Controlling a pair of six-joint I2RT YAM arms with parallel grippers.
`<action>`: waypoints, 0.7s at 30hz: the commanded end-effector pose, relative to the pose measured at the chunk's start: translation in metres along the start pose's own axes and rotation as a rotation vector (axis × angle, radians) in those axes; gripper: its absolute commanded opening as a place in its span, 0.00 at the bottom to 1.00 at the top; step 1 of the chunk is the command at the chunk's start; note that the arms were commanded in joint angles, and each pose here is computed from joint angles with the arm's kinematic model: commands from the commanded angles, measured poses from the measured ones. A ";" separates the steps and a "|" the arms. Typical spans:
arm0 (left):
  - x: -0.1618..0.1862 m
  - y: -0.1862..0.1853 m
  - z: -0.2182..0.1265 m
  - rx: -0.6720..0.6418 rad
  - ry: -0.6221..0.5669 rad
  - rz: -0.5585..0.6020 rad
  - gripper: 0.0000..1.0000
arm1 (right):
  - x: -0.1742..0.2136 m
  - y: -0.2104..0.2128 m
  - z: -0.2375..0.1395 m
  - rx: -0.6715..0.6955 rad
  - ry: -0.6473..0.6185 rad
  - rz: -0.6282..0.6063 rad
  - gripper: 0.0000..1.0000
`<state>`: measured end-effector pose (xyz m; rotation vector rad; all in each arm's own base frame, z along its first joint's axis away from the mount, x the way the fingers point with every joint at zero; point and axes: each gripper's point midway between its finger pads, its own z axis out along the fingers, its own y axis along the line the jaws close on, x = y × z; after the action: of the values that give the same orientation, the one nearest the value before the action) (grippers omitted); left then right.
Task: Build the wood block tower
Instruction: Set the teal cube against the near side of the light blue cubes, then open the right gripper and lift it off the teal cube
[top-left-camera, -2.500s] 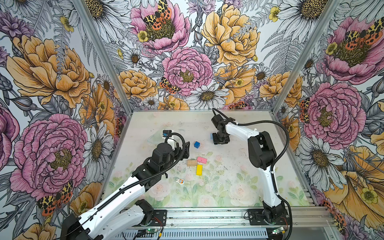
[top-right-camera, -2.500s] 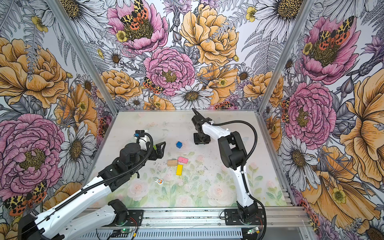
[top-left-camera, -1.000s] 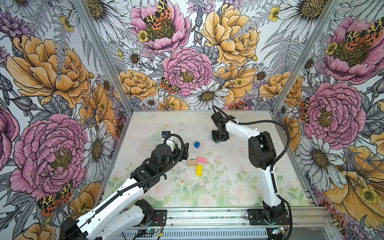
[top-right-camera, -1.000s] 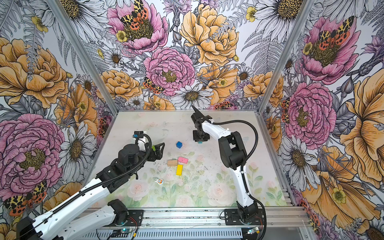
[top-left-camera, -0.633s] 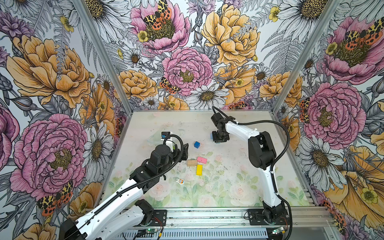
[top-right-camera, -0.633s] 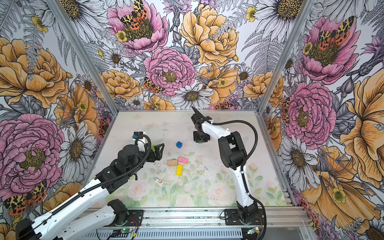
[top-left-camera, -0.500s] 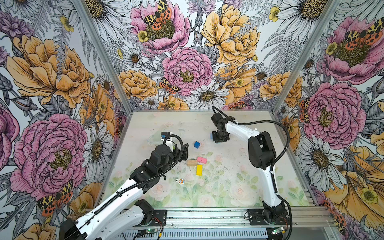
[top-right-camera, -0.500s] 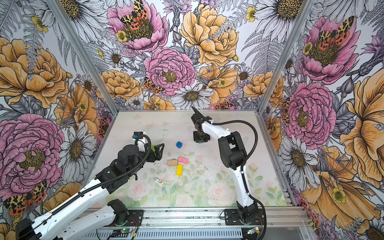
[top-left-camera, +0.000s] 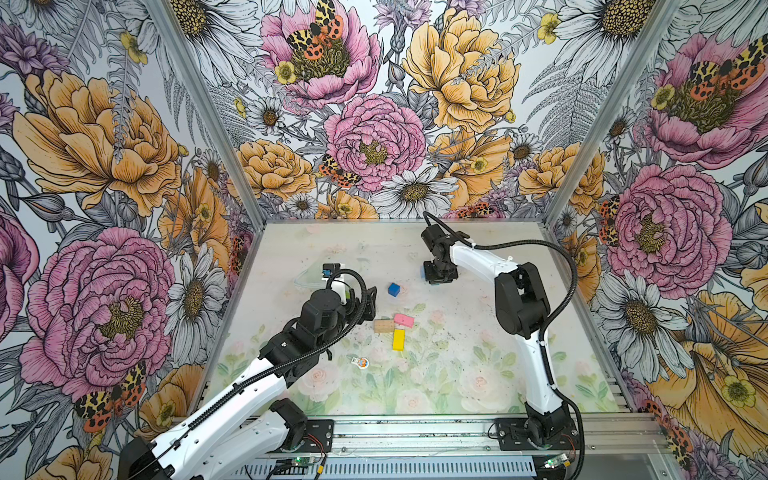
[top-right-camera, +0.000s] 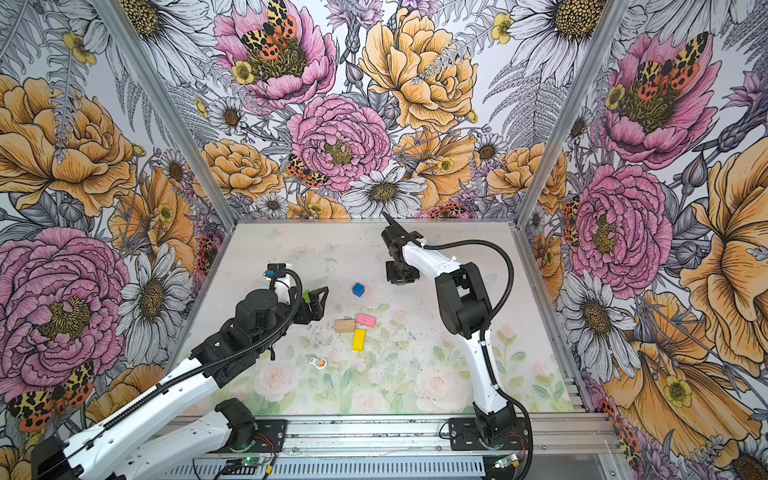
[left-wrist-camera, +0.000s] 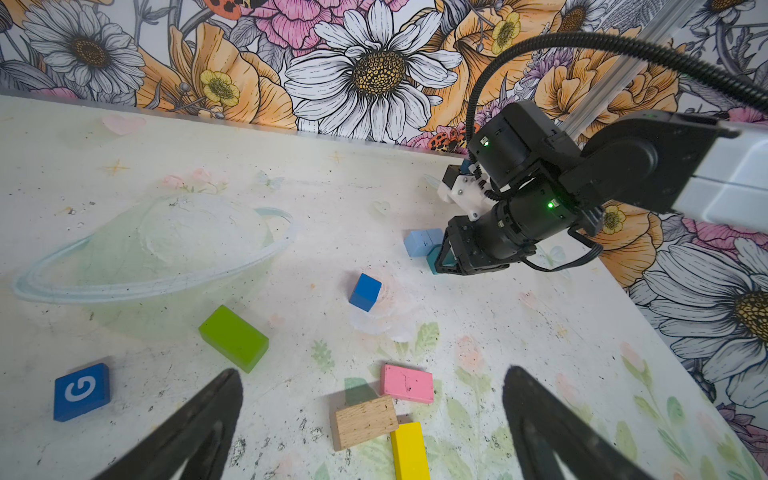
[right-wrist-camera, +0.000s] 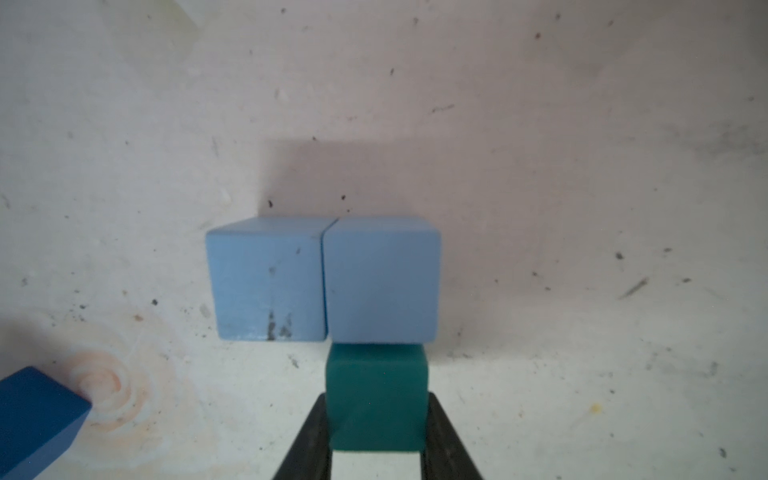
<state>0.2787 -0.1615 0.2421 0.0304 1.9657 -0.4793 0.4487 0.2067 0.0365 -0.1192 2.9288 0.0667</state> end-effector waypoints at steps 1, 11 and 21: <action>0.000 0.008 0.000 -0.032 -0.002 0.002 0.99 | 0.003 -0.005 0.016 0.022 0.026 -0.004 0.31; -0.002 0.007 -0.001 -0.029 -0.004 0.000 0.99 | 0.002 -0.009 0.019 0.019 0.032 -0.006 0.34; -0.005 0.005 -0.003 -0.019 -0.009 -0.010 0.99 | -0.001 -0.004 -0.005 -0.006 -0.006 -0.032 0.63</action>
<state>0.2786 -0.1602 0.2403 0.0287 1.9729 -0.4733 0.4488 0.2035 0.0300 -0.1558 2.9428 0.0642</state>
